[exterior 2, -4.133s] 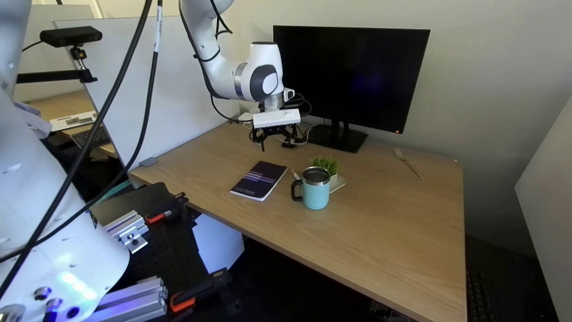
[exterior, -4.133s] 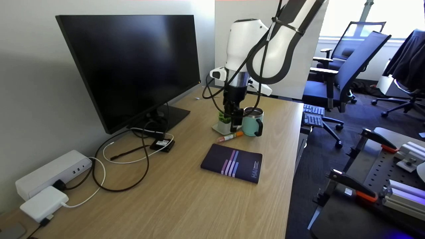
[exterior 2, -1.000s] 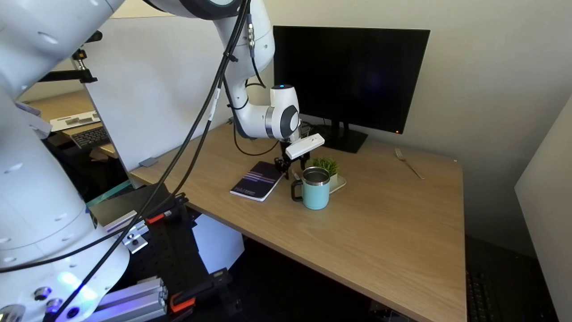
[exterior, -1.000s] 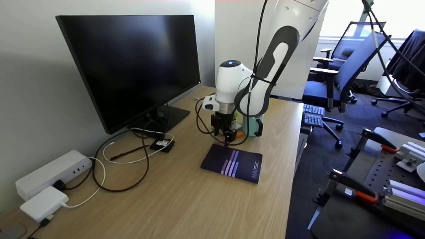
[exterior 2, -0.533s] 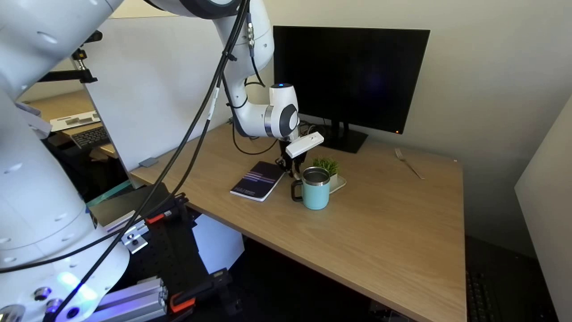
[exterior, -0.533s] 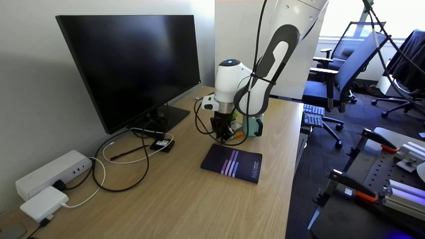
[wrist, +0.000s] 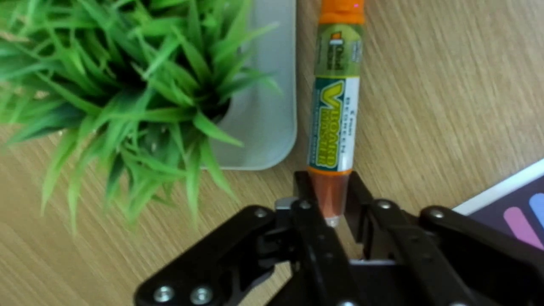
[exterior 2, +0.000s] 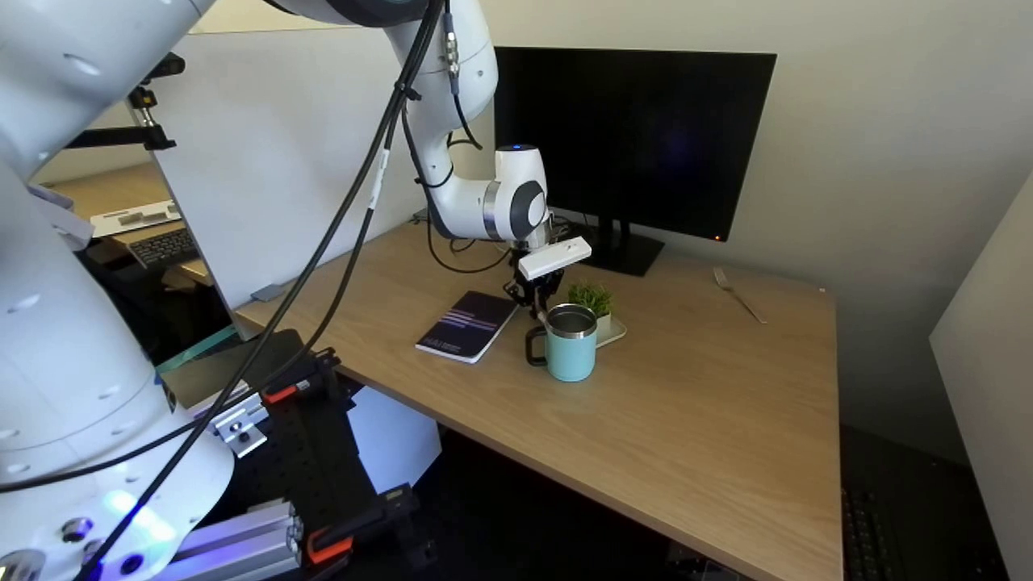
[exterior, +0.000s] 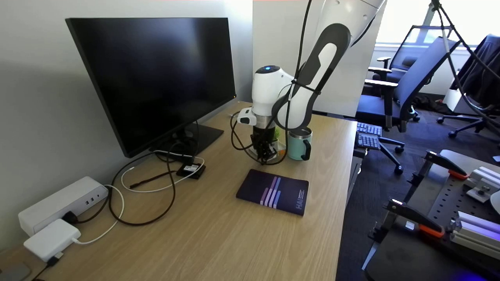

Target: Pick up the orange marker and put it in the blue cup

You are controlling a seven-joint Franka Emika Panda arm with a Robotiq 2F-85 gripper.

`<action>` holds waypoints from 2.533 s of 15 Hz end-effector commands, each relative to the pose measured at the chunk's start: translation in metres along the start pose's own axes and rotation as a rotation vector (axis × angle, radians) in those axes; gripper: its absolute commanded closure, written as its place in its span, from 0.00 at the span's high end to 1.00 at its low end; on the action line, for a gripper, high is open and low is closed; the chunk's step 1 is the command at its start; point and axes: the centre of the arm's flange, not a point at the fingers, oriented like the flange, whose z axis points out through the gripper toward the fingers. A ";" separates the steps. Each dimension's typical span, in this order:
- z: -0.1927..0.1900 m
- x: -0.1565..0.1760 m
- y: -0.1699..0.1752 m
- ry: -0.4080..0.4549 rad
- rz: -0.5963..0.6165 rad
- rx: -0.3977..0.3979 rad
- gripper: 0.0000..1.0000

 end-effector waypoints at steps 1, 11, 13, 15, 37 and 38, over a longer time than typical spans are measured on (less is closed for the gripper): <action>-0.025 0.002 0.009 -0.047 0.108 0.056 0.05; -0.104 0.005 0.035 -0.107 0.465 0.062 0.05; -0.119 0.005 0.038 -0.127 0.540 0.051 0.05; -0.134 0.003 0.040 -0.141 0.609 0.038 0.05; -0.218 -0.055 0.006 -0.429 1.405 -0.313 0.05; -0.220 -0.057 0.000 -0.443 1.430 -0.338 0.05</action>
